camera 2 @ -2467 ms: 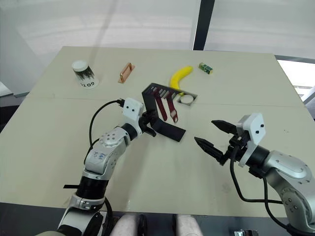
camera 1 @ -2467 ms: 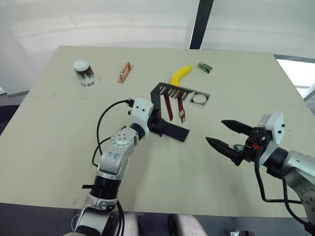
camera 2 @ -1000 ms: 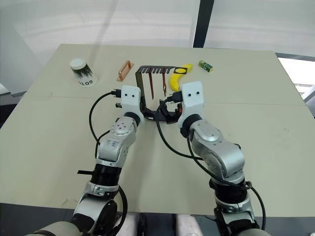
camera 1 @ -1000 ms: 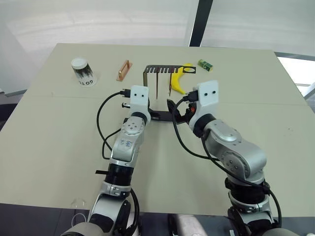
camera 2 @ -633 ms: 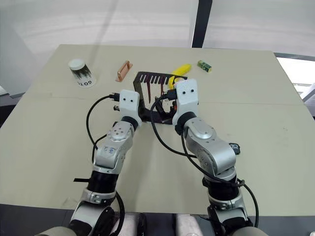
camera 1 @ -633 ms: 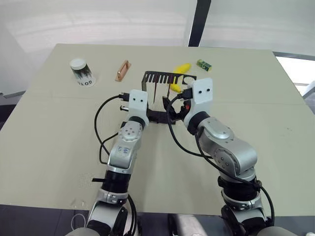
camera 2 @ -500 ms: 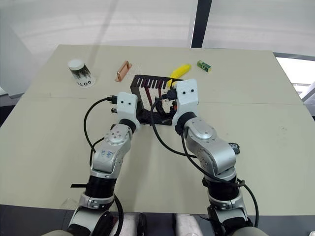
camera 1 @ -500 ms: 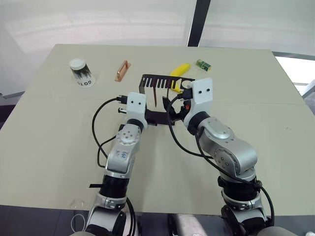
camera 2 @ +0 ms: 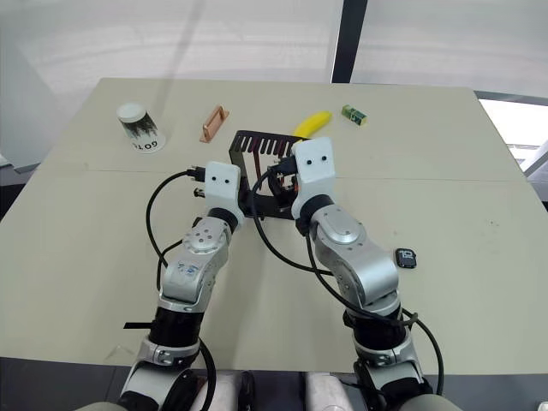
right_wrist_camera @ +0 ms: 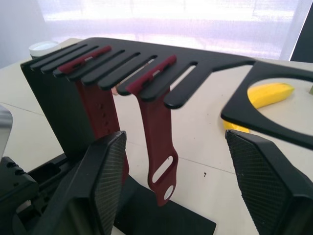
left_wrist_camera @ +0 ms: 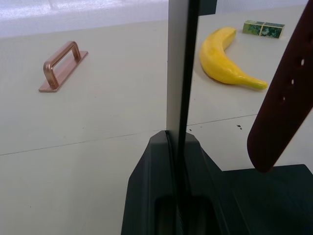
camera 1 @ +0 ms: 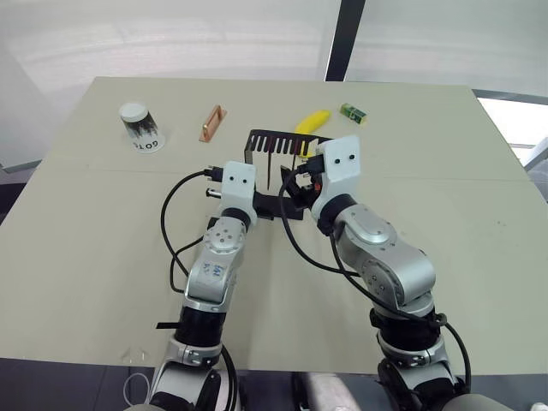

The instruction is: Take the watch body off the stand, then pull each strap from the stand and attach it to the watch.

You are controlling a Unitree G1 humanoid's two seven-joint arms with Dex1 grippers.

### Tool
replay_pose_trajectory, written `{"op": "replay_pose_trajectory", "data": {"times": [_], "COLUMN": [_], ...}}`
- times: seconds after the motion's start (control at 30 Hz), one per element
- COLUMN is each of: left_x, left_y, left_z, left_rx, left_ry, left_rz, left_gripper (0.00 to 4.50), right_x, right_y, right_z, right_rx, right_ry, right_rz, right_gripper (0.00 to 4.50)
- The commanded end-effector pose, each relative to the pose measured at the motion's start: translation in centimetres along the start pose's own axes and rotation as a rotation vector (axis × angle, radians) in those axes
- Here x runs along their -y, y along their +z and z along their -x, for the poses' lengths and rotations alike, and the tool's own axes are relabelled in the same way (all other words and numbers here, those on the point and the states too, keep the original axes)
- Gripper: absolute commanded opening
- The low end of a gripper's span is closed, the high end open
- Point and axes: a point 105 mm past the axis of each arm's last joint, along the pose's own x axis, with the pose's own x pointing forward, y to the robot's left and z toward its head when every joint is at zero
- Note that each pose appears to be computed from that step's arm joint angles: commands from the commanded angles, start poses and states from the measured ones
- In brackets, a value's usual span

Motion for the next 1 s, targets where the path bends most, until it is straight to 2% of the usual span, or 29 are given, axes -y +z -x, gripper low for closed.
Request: {"op": "replay_pose_trajectory", "data": {"times": [0.03,0.17,0.2,0.27,0.37,0.43,0.47,1.0], "left_x": [0.25,0.42,0.48,0.56,0.60,0.58,0.58,0.59], "left_y": [-0.20,-0.12,-0.14,-0.20,-0.31,-0.34,-0.37,-0.60], "left_z": [-0.15,-0.18,-0.14,-0.09,-0.04,-0.04,-0.03,0.05], "left_rx": [-0.010,-0.007,-0.007,-0.009,-0.012,-0.013,-0.014,-0.018], "left_ry": [-0.003,-0.005,-0.006,-0.008,-0.008,-0.008,-0.008,-0.007], "left_rz": [0.015,0.018,0.019,0.020,0.021,0.022,0.023,0.033], "left_gripper": [0.00,0.00,0.00,0.00,0.00,0.00,0.00,0.00], "right_x": [-0.63,-0.92,-0.94,-0.91,-0.82,-0.80,-0.78,-0.98], "right_y": [1.16,1.12,1.09,1.06,1.04,1.04,1.06,1.78], "right_z": [-0.17,-0.44,-0.47,-0.50,-0.54,-0.55,-0.54,0.32], "right_rx": [0.056,0.065,0.067,0.071,0.077,0.079,0.082,0.120], "right_ry": [0.018,0.022,0.020,0.015,0.009,0.010,0.011,0.037], "right_rz": [0.010,0.014,0.011,0.011,0.019,0.020,0.021,0.107], "right_gripper": [3.65,3.65,3.39,2.80,1.18,0.32,0.03,0.03]}}
